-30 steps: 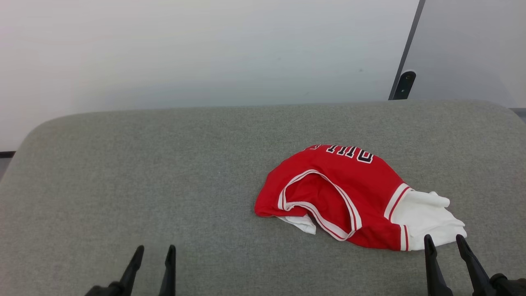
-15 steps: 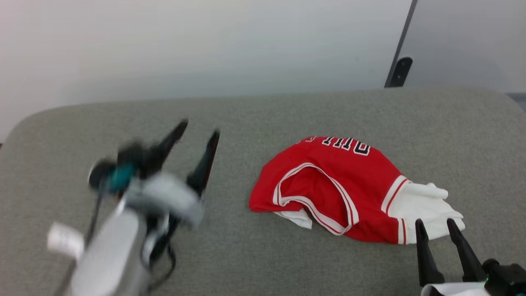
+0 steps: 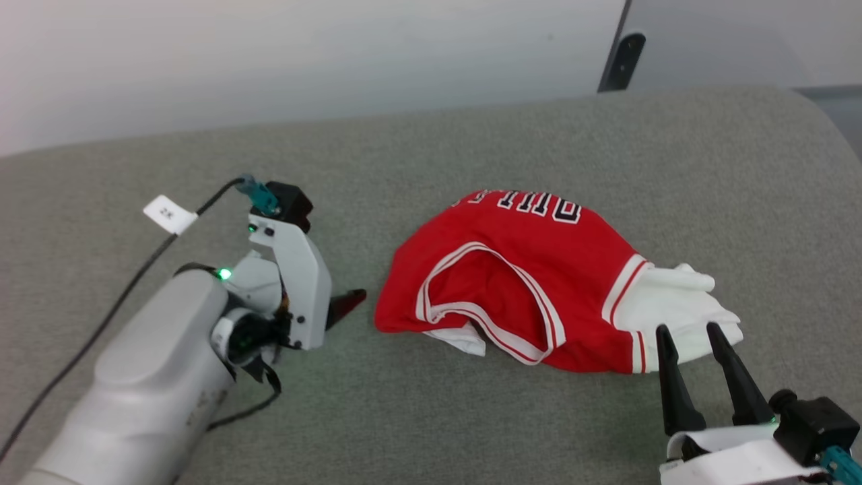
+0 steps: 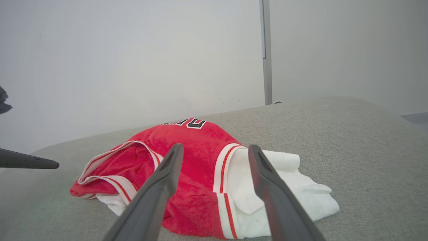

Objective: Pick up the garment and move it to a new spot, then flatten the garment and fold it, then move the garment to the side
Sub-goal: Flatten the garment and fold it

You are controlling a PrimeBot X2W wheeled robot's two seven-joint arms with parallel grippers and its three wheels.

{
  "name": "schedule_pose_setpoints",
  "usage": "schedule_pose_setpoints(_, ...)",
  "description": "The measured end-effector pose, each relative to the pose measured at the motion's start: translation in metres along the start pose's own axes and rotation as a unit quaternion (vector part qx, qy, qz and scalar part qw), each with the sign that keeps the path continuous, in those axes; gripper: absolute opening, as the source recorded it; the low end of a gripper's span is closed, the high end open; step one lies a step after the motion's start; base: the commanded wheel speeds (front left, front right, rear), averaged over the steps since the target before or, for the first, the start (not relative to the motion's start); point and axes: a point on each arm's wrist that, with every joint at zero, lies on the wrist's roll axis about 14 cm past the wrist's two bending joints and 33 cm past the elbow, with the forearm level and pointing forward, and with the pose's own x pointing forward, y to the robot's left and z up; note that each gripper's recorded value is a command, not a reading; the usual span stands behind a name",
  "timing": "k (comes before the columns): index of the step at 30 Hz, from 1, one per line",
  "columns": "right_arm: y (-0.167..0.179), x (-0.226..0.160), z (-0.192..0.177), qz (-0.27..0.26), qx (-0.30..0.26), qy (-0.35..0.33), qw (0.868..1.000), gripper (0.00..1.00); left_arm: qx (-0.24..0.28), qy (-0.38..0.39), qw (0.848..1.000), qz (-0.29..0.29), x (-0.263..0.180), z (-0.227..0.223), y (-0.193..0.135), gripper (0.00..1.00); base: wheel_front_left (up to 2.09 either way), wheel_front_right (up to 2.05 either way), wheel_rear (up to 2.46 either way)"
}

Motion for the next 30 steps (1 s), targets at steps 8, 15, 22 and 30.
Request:
schedule_pose_setpoints(8, -0.007, 0.009, -0.002, -0.010, 0.001, 0.001, 1.000, 1.00, -0.042, 0.045, 0.997, -0.038, 0.030, -0.010, -0.006, 1.00, 0.00, 0.00, 0.00)
schedule_pose_setpoints(15, -0.013, 0.007, -0.004, -0.021, -0.001, 0.006, 1.000, 1.00, -0.037, 0.067, 0.995, -0.064, 0.045, -0.015, -0.018, 1.00, 0.00, 0.00, 0.00)
schedule_pose_setpoints(22, -0.018, 0.004, -0.001, -0.029, 0.004, 0.003, 1.000, 1.00, -0.018, 0.044, 0.994, -0.096, 0.054, -0.007, -0.043, 0.00, 0.00, 0.00, 0.00)
schedule_pose_setpoints(30, -0.021, -0.003, 0.006, -0.036, 0.005, -0.007, 0.999, 1.00, 0.067, -0.026, 0.979, -0.193, 0.046, 0.040, -0.131, 0.00, 0.00, 0.00, 0.00)
